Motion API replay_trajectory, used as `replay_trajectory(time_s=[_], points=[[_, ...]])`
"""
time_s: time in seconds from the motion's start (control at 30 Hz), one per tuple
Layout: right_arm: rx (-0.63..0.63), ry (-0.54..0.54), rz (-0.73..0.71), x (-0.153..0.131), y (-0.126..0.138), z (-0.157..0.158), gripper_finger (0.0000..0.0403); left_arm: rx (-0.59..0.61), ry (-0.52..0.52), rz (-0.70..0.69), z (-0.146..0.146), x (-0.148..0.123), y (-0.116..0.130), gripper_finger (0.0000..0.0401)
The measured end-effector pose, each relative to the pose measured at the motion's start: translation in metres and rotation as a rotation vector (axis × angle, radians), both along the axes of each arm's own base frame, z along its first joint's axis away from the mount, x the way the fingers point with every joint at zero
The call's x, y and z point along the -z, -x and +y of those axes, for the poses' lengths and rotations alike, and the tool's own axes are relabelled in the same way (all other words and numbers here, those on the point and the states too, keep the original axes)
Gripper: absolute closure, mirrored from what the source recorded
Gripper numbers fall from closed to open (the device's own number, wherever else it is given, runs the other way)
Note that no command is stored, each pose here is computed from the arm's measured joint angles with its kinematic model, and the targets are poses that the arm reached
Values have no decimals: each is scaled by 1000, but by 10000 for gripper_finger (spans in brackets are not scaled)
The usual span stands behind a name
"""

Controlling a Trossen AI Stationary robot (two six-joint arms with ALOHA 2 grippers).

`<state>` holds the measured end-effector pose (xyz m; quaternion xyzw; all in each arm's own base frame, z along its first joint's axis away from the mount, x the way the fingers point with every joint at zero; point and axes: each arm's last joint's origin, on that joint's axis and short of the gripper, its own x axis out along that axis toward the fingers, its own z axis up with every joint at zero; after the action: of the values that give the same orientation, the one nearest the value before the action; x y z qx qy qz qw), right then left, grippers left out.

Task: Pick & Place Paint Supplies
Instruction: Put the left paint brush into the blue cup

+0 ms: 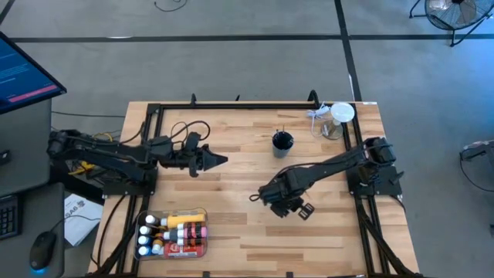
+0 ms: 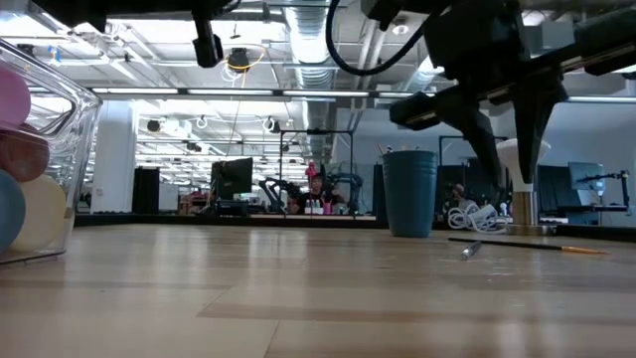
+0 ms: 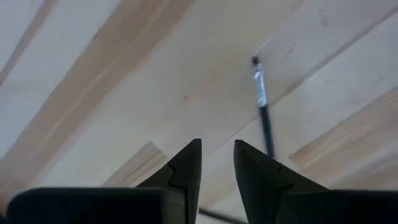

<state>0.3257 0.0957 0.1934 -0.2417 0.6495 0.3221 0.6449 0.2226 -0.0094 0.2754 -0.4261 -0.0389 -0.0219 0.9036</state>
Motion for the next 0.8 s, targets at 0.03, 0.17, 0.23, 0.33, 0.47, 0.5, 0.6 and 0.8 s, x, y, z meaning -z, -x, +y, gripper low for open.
replay_trajectory(time_s=[0.03,0.17,0.23,0.33,0.47,0.5,0.6,0.8], points=[[6,-7,-13,0,-2,-1,316,-4,-1,-2,-3,0,0,401],[12,-24,-78,0,-10,-6,316,-33,4,-1,-11,0,1,401],[10,-32,-114,0,-14,-9,316,-46,7,-1,-14,0,1,401],[13,-45,-169,-1,-20,-12,316,-58,10,-1,-17,0,2,401],[23,-102,-200,-2,-25,-15,316,-63,12,-5,-19,-1,2,401],[19,-111,-200,-2,-25,-15,316,-61,14,-7,-20,-1,2,401],[-4,-118,-200,-2,-25,-15,316,-53,18,-7,-22,-1,3,401],[-11,-121,-200,13,-20,-14,316,-45,20,-7,-24,-1,3,401]])
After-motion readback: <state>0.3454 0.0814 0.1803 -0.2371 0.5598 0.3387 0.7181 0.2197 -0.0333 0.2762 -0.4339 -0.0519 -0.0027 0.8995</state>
